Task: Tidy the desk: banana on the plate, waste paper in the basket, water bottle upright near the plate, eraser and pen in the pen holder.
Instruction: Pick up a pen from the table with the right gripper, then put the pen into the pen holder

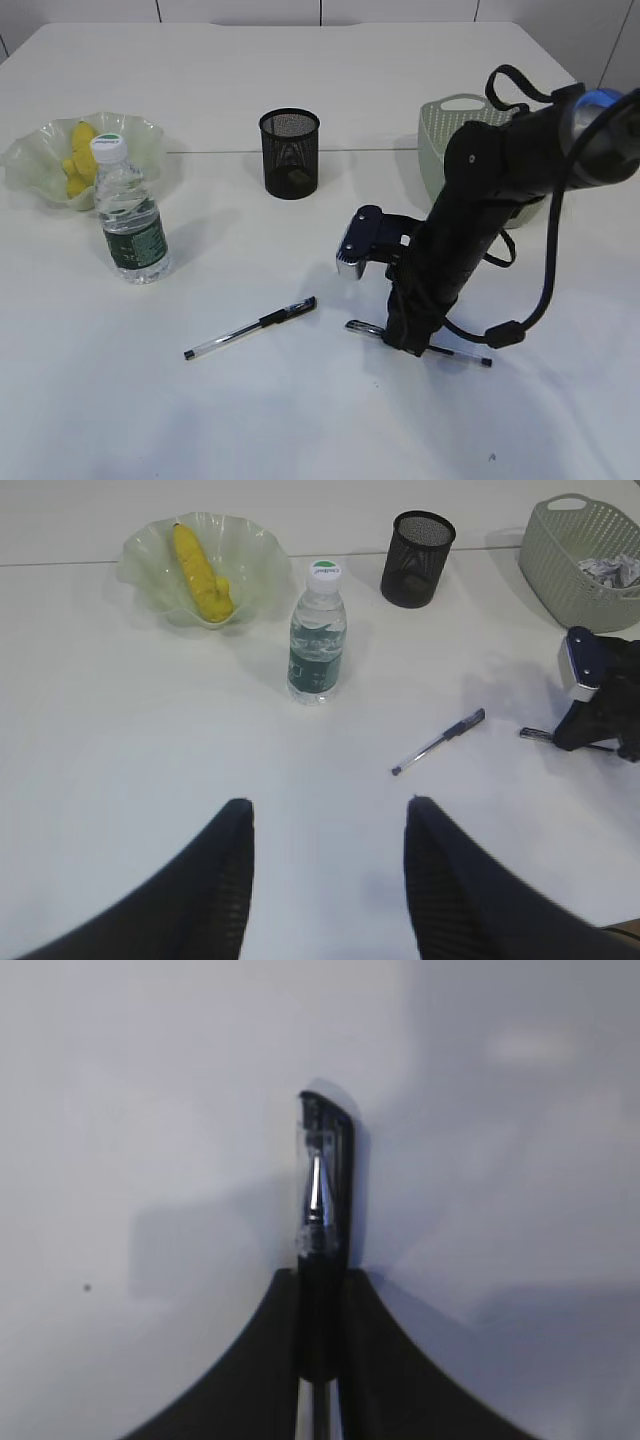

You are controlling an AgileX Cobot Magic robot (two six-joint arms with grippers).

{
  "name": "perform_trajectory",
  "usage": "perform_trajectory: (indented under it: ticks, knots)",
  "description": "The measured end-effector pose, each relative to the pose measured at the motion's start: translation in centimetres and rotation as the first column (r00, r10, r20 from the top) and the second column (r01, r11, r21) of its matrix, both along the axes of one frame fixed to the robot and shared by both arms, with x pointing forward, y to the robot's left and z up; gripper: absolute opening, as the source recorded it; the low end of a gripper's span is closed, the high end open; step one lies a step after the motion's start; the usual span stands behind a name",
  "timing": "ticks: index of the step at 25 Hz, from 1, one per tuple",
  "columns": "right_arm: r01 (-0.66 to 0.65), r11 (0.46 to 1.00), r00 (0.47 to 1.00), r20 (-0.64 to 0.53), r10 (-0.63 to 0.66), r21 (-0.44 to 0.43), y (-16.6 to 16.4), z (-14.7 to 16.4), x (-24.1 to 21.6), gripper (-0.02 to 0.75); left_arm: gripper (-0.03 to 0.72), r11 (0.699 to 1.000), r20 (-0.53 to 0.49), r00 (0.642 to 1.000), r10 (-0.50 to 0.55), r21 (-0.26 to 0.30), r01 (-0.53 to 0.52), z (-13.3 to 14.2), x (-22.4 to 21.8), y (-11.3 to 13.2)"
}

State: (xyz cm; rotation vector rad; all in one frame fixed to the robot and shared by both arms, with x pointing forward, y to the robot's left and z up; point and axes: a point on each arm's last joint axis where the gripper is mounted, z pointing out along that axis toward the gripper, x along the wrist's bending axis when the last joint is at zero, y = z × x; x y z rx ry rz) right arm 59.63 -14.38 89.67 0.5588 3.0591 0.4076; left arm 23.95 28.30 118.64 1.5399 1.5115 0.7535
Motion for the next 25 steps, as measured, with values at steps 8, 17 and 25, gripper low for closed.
perform_trajectory:
  ticks: [8,17,25]
  knots:
    - [0.073,0.987,0.991,0.099,-0.087,0.143,2.0,3.9,3.4,0.045,0.332,1.0,0.0,1.0,0.0,0.0,0.0,0.0,0.0,0.0]
    - [0.071,0.967,0.951,0.276,-0.14,0.246,3.1,8.6,6.5,0.044,0.326,1.0,0.0,1.0,-0.001,-0.001,0.001,0.0,0.0,0.0]
    - [0.104,0.946,0.875,0.425,-0.234,0.307,3.2,10.2,8.2,0.044,0.326,0.997,0.076,0.995,0.057,0.044,-0.06,0.6,0.4,0.7]
